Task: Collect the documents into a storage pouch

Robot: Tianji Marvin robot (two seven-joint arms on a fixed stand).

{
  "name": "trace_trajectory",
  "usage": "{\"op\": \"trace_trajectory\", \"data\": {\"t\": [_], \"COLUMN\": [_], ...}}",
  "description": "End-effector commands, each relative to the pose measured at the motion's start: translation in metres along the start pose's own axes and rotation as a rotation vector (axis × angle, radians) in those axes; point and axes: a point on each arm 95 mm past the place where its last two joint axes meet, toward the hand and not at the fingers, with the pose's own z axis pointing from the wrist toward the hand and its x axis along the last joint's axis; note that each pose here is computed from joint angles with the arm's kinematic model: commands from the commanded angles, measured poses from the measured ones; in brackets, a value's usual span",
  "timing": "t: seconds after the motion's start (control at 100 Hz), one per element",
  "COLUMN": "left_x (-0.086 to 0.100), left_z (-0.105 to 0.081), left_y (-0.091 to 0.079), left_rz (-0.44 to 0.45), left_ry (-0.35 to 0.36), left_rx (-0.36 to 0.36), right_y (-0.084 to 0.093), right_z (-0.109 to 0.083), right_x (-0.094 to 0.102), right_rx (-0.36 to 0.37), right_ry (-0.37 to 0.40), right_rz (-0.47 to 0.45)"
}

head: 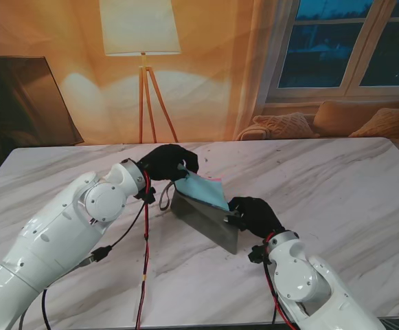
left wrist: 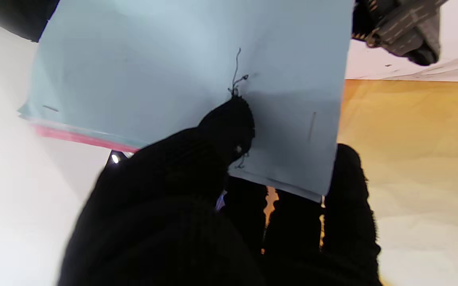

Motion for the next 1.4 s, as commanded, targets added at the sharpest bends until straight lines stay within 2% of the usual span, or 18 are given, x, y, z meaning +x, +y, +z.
{"op": "trace_trajectory", "data": {"t": [0.0, 0.36, 0.58, 0.86, 1.05, 1.19, 1.39], "left_x": [0.0, 0.003, 0.009, 0.017, 0.02, 0.017, 0.009], "left_z": [-0.002, 0.003, 0.009, 0.012, 0.008, 0.004, -0.004], "left_y": [0.0, -0.001, -0.003, -0.004, -0.004, 0.0, 0.003], "left_rz": [-0.014, -0.022, -0.009, -0.006, -0.005, -0.021, 0.008], "left_ry": [0.001, 0.008, 0.05, 0.088, 0.101, 0.089, 0.068], "left_rx": [-0.007, -0.012, 0.04, 0.113, 0.125, 0.084, 0.015], "right_y": [-0.001, 0.0, 0.001, 0.003, 0.004, 0.005, 0.007], "right_z": [-0.001, 0.0, 0.001, 0.0, -0.001, -0.002, -0.003], "right_x": [-0.002, -0.004, -0.004, -0.001, 0.0, 0.002, 0.001], "right_rx": [0.014, 0.021, 0.017, 0.041, 0.082, 0.096, 0.093], "right_ry": [-0.011, -0.04, -0.041, -0.056, -0.032, -0.028, -0.025], "right_rz": [-0.004, -0.016, -0.025, 0.077, 0.126, 0.162, 0.16]}}
